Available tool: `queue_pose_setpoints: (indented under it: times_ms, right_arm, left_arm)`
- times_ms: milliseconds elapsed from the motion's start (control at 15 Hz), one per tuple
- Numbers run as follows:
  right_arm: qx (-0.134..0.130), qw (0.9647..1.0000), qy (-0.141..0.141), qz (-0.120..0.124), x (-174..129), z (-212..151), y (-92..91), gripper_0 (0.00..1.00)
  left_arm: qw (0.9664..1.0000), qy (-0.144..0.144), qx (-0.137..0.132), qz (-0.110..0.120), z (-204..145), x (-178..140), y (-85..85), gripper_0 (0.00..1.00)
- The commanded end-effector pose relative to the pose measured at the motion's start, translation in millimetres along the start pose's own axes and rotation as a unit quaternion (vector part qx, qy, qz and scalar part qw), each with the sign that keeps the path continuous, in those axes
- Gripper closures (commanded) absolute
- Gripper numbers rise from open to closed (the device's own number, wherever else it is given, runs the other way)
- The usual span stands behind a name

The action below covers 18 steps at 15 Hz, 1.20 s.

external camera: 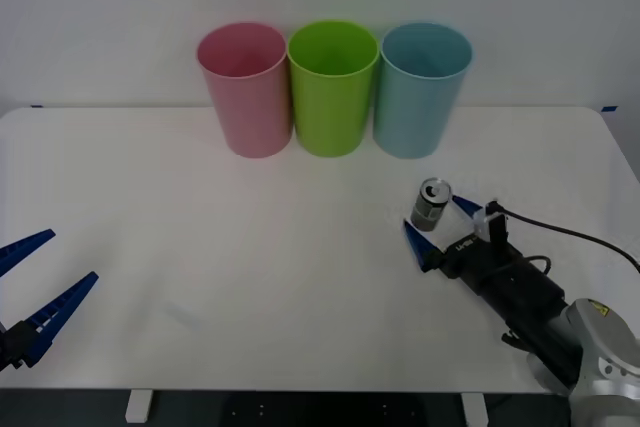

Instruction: Grasp the object on the table and drop it into the matching bin: aluminum can to the light blue bin, PET bottle to the pink bin.

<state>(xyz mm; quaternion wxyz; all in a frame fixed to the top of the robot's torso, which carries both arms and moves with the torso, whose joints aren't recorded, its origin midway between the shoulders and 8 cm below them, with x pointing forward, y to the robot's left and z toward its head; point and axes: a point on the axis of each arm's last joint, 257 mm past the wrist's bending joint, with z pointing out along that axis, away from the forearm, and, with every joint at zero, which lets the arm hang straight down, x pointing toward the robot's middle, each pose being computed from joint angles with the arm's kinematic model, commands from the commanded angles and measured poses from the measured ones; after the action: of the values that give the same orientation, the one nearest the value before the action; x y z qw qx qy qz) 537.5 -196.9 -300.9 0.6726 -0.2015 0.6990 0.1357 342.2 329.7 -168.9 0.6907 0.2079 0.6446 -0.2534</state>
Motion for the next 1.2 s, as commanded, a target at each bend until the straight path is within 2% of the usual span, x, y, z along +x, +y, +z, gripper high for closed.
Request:
queue_pose_setpoints:
  times_ms: [67, 600, 667, 733, 800, 1200]
  right_arm:
    - [0.011, 0.9999, 0.008, -0.007, -1.5, 10.6, -1.5, 0.0]
    - [0.019, 0.9998, 0.008, -0.005, -6.0, 21.6, 0.8, 0.0]
    - [0.019, 0.9998, 0.007, -0.007, -6.8, 22.1, 0.8, 0.2]
    - [0.019, 0.9998, 0.007, -0.006, -6.5, 21.5, 0.6, 0.9]
    - [0.019, 0.9998, 0.007, -0.005, -6.5, 21.8, 1.2, 1.0]
    - [0.019, 0.9998, 0.003, -0.004, -8.6, 21.7, 1.0, 1.0]
  left_arm:
    - [1.0, 0.0, 0.0, 0.0, 0.0, 0.0, 0.0, 0.0]
    - [1.0, 0.0, 0.0, 0.0, 0.0, 0.0, 0.0, 0.0]
    - [1.0, 0.0, 0.0, 0.0, 0.0, 0.0, 0.0, 0.0]
    - [1.0, 0.0, 0.0, 0.0, 0.0, 0.0, 0.0, 0.0]
    - [1.0, 0.0, 0.0, 0.0, 0.0, 0.0, 0.0, 0.0]
    - [1.0, 0.0, 0.0, 0.0, 0.0, 0.0, 0.0, 0.0]
